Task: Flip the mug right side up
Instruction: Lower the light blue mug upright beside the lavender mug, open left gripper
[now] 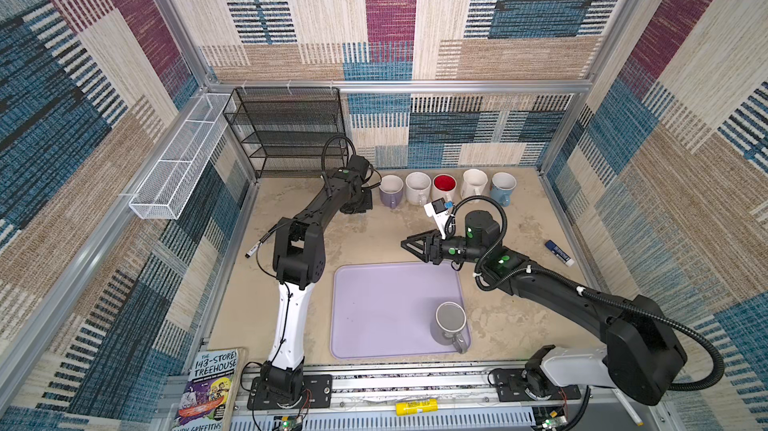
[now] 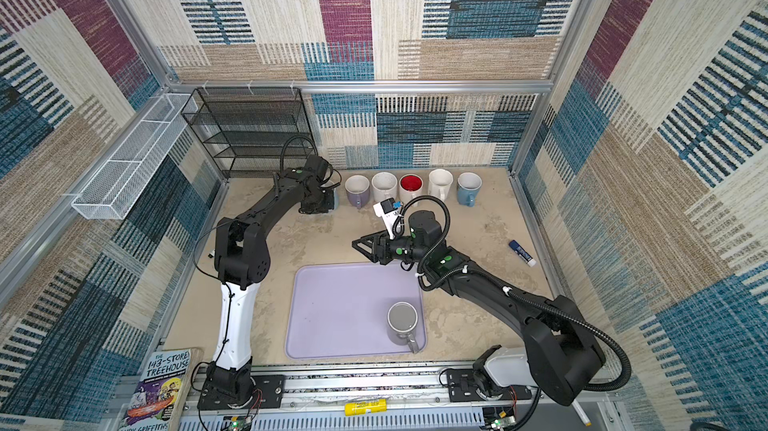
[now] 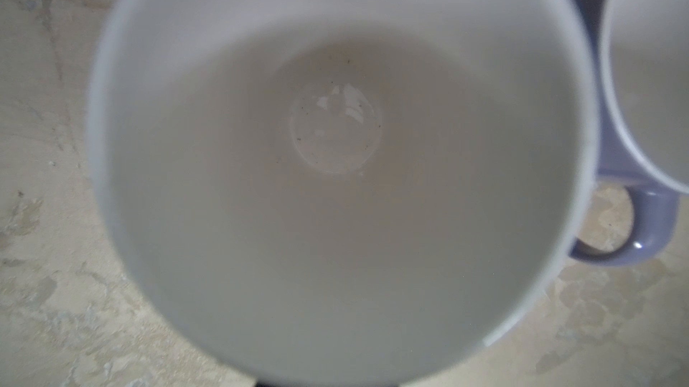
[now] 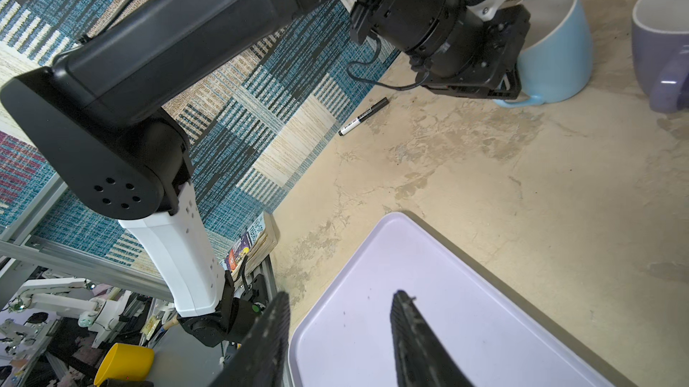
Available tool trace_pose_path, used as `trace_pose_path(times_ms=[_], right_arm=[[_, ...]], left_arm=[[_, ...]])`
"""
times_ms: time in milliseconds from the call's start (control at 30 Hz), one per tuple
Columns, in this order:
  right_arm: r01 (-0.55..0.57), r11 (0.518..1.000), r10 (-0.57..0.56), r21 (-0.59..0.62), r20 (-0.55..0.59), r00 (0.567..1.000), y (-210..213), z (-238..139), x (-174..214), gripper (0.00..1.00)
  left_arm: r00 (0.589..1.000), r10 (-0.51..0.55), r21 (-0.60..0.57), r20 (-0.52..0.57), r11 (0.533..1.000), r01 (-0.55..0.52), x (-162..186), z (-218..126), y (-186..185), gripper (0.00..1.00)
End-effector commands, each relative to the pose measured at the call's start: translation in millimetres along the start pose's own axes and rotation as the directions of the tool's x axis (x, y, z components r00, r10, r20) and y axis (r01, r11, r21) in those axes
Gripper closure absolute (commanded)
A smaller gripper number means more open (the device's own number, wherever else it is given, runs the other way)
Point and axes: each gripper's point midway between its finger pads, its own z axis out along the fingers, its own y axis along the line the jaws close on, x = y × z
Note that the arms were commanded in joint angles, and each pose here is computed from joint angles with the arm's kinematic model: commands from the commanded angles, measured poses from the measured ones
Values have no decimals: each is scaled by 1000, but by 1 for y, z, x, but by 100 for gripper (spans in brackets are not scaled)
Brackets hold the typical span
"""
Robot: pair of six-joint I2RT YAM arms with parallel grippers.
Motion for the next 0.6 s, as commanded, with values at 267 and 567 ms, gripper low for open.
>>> trace_pose_path(times_ms=[267, 567], right_arm=[[14, 1000, -14, -2, 25, 1000, 3, -4, -5, 53], [17, 1000, -17, 2, 27, 999, 3, -6, -5, 53]], left_arm=[[1000, 5, 19, 27, 1000, -5, -9, -5, -4, 85], [1000, 5, 25, 29, 1000, -5, -10, -6, -5, 80]])
